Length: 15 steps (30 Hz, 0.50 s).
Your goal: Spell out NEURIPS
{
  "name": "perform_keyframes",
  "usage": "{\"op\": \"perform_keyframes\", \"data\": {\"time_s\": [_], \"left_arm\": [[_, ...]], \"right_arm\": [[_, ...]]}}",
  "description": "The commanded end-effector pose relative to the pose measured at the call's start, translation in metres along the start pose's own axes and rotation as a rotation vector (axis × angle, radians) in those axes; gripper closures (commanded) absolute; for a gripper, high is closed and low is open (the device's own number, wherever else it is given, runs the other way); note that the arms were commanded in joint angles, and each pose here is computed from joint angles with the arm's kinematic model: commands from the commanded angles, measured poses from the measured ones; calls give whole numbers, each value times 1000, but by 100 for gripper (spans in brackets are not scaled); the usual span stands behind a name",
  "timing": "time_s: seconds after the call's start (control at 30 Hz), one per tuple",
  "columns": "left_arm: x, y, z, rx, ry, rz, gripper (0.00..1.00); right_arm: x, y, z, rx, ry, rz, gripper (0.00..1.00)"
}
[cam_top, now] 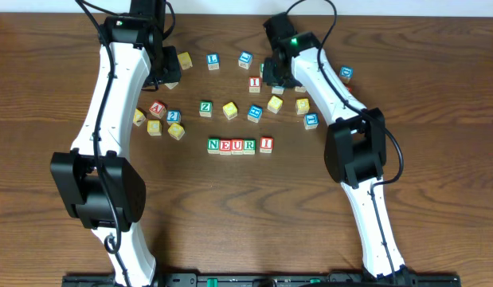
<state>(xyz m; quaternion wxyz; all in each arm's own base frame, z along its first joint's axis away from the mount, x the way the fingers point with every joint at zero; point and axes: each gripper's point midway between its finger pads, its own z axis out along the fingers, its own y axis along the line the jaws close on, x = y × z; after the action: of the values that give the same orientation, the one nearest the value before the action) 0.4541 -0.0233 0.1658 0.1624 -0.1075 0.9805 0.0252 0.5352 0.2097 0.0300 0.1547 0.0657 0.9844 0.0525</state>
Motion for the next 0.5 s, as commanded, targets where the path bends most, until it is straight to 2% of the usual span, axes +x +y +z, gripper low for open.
{"op": "perform_keyframes", "data": {"time_s": [0.0, 0.1, 0.47], "left_arm": [[-10, 5, -21, 1, -58, 1, 53], [-10, 5, -21, 1, -58, 1, 53], [-10, 5, -21, 1, -58, 1, 53]], "right_arm": [[-16, 7, -20, -20, -42, -25, 88], [-21, 9, -42, -24, -50, -50, 91], [-20, 11, -147, -70, -74, -146, 93]]}}
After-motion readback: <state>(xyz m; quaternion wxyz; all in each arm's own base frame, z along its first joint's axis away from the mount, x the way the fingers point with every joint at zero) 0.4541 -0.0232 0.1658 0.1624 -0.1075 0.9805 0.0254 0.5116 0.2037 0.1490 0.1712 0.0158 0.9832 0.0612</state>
